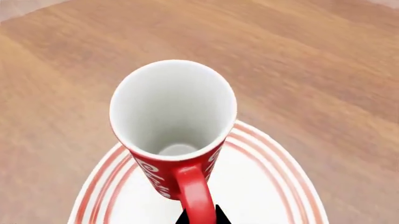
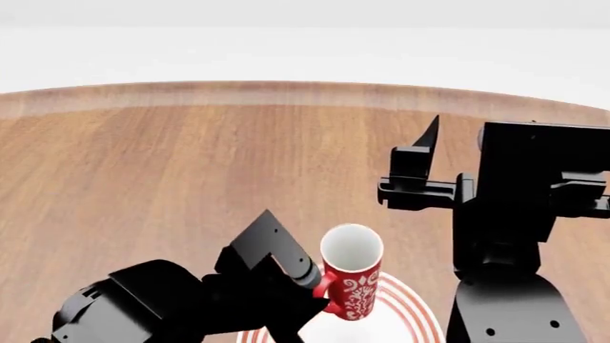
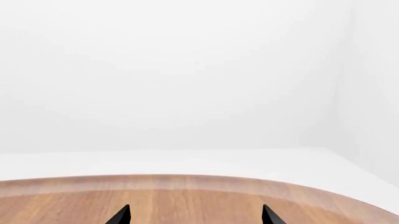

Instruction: Pick up the red mug and put it on the plate

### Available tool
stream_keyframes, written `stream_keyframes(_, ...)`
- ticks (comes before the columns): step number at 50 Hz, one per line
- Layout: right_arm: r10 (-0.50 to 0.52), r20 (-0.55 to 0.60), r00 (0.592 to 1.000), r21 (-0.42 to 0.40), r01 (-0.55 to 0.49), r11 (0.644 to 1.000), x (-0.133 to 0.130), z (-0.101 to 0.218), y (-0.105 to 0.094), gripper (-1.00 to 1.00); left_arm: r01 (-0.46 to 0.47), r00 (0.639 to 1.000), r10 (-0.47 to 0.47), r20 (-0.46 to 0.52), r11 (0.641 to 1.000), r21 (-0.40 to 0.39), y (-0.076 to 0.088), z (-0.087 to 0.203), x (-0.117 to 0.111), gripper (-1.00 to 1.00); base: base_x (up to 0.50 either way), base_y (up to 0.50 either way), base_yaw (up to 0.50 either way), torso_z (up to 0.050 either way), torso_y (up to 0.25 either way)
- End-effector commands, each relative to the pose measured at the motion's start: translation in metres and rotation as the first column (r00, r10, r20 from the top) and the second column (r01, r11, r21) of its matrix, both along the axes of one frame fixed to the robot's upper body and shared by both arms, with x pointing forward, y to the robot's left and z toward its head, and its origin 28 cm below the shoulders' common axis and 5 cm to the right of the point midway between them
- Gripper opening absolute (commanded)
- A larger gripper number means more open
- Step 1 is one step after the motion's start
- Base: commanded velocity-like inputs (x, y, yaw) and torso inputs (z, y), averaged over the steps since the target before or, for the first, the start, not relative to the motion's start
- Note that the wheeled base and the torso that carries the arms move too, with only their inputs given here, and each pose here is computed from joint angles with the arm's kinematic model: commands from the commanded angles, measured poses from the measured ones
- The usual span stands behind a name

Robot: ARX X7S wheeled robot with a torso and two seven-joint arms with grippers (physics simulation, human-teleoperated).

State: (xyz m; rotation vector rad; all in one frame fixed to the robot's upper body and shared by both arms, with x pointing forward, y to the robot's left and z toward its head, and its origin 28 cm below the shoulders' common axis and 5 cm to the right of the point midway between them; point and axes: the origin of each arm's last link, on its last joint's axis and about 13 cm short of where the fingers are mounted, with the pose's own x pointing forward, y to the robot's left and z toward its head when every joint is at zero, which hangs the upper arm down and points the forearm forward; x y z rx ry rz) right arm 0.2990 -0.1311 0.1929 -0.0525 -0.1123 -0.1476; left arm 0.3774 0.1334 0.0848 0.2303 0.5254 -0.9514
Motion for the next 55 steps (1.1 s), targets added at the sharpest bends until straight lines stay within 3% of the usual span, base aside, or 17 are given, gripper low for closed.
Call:
stream_keyframes(1,-0.001,0.000,1.000,0.002,0.001,1.000,0.000,0.000,-0.001,1.00,0.000,1.000,0.000,-0.024,1.000,0.027,0.004,0.002,0.003,-1.00,0.00,0.00,0.00,0.000,0.000)
stream_keyframes(17,0.005,-0.003,1.000,0.004,-0.005,1.000,0.000,-0.002,0.001,1.00,0.066,0.991,-0.059,-0.121,0.997,0.047,0.009,-0.007,-0.002,-1.00,0.00,0.00,0.00,0.000,0.000)
stream_keyframes(55,0.014,-0.002,1.000,0.005,-0.014,1.000,-0.001,-0.004,0.001,1.00,0.019,0.977,0.010,-0.215,0.991,0.132,0.019,-0.025,-0.012,-1.00,0.00,0.00,0.00,0.000,0.000)
